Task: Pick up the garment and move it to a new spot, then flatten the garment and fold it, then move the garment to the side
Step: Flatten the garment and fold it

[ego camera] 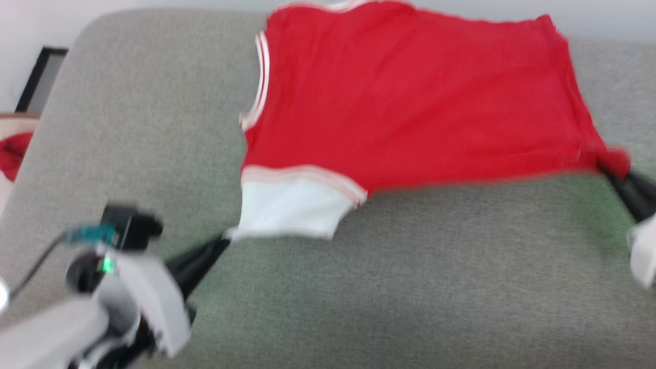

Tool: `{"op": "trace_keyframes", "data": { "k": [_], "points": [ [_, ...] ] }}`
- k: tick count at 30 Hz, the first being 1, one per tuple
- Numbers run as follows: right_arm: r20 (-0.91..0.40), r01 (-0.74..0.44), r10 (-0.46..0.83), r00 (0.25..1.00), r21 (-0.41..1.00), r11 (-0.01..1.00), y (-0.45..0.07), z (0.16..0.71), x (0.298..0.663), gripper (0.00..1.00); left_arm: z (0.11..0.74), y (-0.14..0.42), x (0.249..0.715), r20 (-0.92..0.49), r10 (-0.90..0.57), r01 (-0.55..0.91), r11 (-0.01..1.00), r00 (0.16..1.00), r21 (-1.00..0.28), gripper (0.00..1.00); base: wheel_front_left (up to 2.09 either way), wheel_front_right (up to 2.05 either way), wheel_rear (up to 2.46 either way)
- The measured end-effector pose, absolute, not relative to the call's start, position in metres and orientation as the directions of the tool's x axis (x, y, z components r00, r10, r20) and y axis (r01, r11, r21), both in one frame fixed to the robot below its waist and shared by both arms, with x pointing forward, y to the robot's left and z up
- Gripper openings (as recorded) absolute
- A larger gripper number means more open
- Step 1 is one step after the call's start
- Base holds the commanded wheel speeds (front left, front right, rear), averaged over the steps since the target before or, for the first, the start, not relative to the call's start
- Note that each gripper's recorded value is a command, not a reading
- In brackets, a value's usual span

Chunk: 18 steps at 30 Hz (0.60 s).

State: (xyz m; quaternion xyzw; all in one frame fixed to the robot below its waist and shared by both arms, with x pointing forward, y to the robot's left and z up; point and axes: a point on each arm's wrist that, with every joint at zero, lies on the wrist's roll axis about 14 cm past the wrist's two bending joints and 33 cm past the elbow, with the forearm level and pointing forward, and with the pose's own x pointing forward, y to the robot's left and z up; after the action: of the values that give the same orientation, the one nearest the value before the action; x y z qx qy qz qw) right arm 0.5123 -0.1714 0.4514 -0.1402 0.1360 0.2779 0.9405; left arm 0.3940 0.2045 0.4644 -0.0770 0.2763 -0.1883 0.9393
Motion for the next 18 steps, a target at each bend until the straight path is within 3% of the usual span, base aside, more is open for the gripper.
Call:
{"op": "trace_keyframes", "data": {
  "k": [10, 18],
  "points": [
    [-0.495, -0.606, 0.492, 0.716, -0.091, 0.79, -0.194, 0.419, 0.415, 0.0, 0.436, 0.213, 0.321, -0.581, -0.304, 0.128, 0.938, 0.755, -0.323, 0.0, 0.0, 0.0, 0.0],
    [-0.528, -0.59, 0.495, 0.69, -0.014, 0.807, -0.198, 0.412, 0.38, 0.0, 0.419, 0.212, 0.287, -0.652, -0.269, 0.017, 0.931, 0.709, -0.365, 0.0, 0.0, 0.0, 0.0]
  ]
}}
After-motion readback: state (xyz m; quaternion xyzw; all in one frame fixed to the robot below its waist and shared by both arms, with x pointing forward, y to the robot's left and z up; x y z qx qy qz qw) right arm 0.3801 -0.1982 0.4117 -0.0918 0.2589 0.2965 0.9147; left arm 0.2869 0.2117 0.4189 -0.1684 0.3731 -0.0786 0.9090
